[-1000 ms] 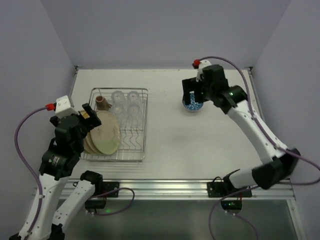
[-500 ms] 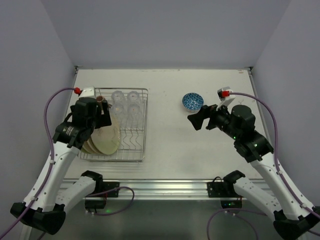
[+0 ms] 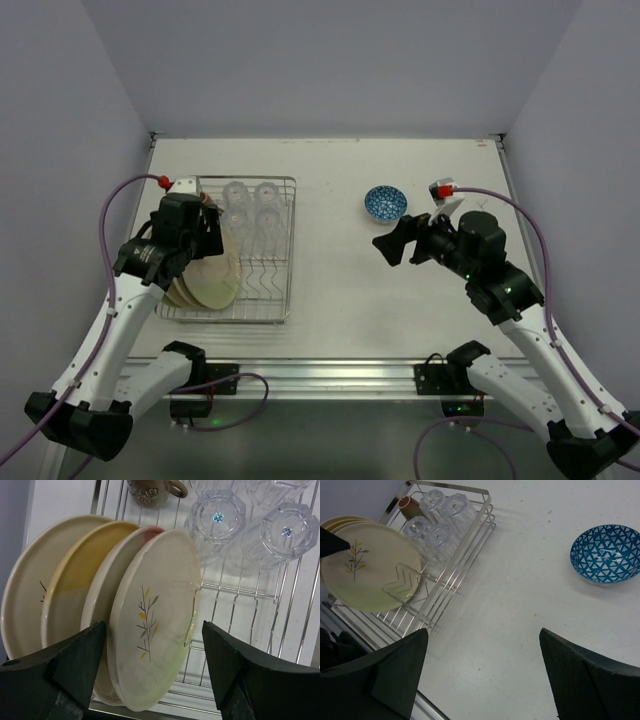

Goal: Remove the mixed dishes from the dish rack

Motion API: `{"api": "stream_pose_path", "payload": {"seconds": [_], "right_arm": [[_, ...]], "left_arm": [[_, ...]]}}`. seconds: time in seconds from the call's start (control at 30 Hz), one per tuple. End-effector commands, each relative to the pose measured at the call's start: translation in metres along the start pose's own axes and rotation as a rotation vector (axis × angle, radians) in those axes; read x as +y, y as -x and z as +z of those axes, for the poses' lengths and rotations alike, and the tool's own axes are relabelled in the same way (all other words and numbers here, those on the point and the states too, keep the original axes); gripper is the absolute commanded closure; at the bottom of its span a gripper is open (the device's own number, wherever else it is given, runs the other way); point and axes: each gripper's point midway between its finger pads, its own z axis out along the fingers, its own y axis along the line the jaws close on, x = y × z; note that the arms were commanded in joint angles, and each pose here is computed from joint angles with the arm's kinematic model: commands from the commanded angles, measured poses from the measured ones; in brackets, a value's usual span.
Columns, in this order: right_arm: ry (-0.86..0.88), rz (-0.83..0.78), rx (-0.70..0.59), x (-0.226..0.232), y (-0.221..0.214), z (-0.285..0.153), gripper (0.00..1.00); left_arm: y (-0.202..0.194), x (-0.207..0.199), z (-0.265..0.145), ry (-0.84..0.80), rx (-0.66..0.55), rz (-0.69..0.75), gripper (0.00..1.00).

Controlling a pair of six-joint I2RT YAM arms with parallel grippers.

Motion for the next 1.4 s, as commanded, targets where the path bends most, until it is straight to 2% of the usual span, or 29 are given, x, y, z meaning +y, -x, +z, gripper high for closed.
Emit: {"api": "stream_pose_path", "payload": {"seconds": [0.0,0.33,0.63,0.9,1.0,1.03,1.2,1.27,1.3,1.37], "right_arm": [[0.037,-0.021,-0.019,0.009,0.009,-0.008,0.07],[0.06,-0.026,-0.011,0.013,0.007,-0.007,0.07],[0.07,-0.024,0.002,0.014,0.005,-0.004,0.08],[0.077,-0.019,0.009,0.015,0.003,-0.002,0.09],[0.076,-0.016,0.014,0.014,0.001,-0.002,0.09],[0.078,-0.018,0.013,0.015,0.002,-0.001,0.09],[0.084,-0.015,0.015,0.016,0.002,-0.001,0.09],[0.089,-0.013,0.018,0.017,0.002,0.0,0.09],[0.09,-0.011,0.02,0.017,0.002,0.0,0.09],[0.093,-0.008,0.021,0.017,0.002,0.001,0.09]], "left_arm": [[-0.011,-0.001,0.004,0.004,0.047,0.031,0.19],[-0.027,-0.012,0.015,-0.024,0.137,0.028,0.18],[-0.03,-0.024,0.014,-0.103,0.143,0.042,0.42],[-0.035,-0.029,0.02,-0.119,0.15,0.038,0.48],[-0.036,-0.03,0.021,-0.127,0.151,0.037,0.57],[-0.036,-0.03,0.021,-0.128,0.15,0.037,0.62],[-0.033,-0.03,0.018,-0.131,0.134,0.034,0.73],[-0.031,-0.03,0.017,-0.137,0.126,0.036,0.82],[-0.031,-0.034,0.015,-0.162,0.129,0.043,0.9],[-0.027,-0.038,0.013,-0.186,0.118,0.053,0.95]]}}
